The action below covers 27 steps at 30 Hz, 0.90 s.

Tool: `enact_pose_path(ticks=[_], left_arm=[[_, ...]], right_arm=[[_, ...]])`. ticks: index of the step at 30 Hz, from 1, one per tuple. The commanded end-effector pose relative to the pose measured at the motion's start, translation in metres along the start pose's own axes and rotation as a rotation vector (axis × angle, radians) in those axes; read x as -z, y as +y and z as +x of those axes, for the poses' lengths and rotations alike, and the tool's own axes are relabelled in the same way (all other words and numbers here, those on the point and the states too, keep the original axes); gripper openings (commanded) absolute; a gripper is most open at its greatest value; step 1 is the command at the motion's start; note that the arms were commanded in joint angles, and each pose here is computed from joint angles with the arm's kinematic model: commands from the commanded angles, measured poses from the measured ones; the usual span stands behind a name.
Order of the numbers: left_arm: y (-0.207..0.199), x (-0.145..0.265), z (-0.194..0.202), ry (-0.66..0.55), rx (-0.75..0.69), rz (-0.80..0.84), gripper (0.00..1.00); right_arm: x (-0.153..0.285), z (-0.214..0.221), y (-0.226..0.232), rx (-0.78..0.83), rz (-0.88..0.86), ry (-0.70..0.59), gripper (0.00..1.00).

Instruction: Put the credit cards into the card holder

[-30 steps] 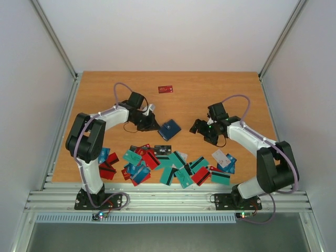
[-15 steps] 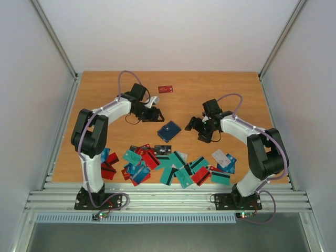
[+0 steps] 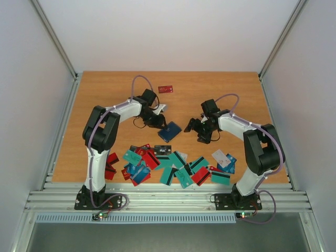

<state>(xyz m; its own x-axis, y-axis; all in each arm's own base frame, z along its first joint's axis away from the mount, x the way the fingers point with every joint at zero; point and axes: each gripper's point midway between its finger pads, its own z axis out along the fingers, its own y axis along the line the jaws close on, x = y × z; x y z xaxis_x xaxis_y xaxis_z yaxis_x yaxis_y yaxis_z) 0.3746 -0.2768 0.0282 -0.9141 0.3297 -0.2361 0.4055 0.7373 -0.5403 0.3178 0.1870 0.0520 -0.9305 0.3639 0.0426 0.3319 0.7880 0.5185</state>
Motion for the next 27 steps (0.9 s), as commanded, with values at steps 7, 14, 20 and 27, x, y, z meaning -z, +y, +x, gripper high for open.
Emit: enact_pose_path(ticks=[7,14,20,27], left_arm=[[0.017,-0.021,0.003,0.033,0.0,-0.078,0.07],[-0.01,-0.008,-0.012,-0.029,0.007,0.029,0.0],[-0.044,0.024,-0.033,-0.101,0.043,0.112,0.0],[-0.091,0.073,-0.057,-0.203,0.089,0.226,0.0]], right_arm=[[-0.002,0.004,0.003,0.033,0.008,0.035,0.89],[0.009,-0.003,0.012,0.078,-0.004,-0.004,0.89],[0.028,-0.014,0.029,0.127,-0.042,-0.079,0.89],[0.071,-0.032,0.055,0.173,-0.136,-0.201,0.9]])
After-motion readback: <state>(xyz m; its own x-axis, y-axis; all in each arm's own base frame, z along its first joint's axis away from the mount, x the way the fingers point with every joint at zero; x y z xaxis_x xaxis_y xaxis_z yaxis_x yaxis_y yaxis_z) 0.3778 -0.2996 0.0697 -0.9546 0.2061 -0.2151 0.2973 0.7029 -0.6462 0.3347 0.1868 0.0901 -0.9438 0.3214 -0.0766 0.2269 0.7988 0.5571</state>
